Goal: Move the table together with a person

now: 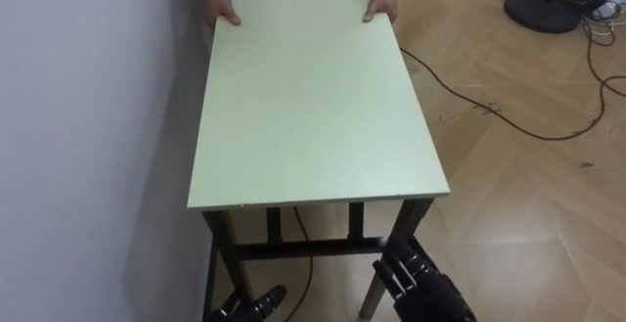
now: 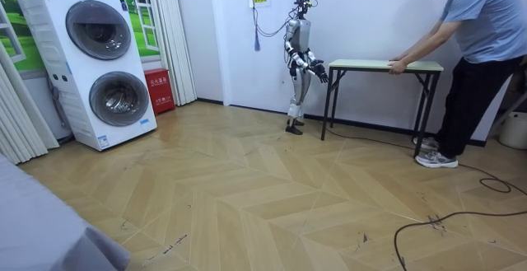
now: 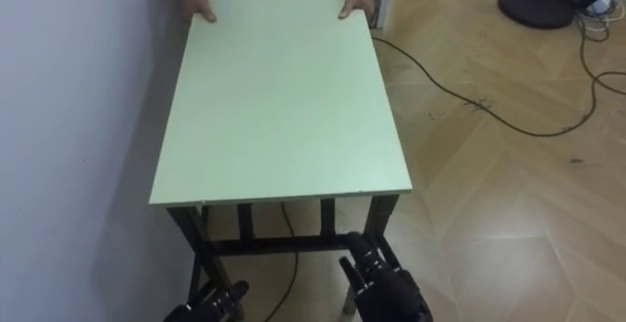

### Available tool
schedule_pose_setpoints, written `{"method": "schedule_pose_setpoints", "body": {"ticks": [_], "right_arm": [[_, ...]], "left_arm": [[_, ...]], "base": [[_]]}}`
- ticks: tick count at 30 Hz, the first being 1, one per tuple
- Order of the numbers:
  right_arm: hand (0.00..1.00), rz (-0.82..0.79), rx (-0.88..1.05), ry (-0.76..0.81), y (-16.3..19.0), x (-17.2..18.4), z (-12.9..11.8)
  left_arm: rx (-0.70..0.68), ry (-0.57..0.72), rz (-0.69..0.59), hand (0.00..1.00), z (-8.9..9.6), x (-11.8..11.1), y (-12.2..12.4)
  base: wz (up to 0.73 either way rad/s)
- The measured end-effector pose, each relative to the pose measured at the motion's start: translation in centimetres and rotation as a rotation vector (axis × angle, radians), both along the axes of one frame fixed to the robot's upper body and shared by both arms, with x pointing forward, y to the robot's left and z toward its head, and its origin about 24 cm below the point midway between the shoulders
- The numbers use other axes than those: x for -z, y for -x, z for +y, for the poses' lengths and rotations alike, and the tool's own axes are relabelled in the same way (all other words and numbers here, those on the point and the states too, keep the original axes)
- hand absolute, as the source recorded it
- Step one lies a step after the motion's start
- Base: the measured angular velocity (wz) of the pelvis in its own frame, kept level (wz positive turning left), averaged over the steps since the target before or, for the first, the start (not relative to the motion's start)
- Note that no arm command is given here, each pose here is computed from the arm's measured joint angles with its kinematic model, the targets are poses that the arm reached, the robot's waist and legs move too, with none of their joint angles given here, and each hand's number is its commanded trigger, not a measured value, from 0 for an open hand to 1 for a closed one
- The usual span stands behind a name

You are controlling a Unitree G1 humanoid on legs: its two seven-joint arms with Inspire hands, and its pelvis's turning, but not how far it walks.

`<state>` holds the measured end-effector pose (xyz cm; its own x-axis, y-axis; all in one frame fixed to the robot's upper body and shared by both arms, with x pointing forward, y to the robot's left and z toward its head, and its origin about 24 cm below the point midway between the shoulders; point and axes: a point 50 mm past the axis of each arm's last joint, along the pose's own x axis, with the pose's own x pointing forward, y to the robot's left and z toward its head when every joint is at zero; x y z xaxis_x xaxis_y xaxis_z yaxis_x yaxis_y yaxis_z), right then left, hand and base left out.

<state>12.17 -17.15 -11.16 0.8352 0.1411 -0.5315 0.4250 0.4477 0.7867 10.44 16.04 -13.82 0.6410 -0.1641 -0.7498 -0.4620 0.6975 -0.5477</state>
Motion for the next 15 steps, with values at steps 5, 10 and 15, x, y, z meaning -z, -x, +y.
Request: {"method": "schedule_pose_setpoints", "body": {"ticks": [5, 10, 15], "right_arm": [[0.00, 0.105, -0.041, 0.073, 1.8, 1.5, -0.8], [0.00, 0.191, 0.032, 0.102, 3.5, 2.5, -2.6], [0.00, 0.364, 0.075, 0.192, 6.2, 4.1, -4.6]], "left_arm": [[0.027, -0.047, 0.047, 0.00, 0.8, 0.6, 1.1], [0.016, -0.135, 0.100, 0.00, 2.6, 1.2, 2.4], [0.097, -0.287, 0.230, 0.00, 4.5, 2.2, 4.9]], "base": [[0.00], [0.00], [0.00]]}}
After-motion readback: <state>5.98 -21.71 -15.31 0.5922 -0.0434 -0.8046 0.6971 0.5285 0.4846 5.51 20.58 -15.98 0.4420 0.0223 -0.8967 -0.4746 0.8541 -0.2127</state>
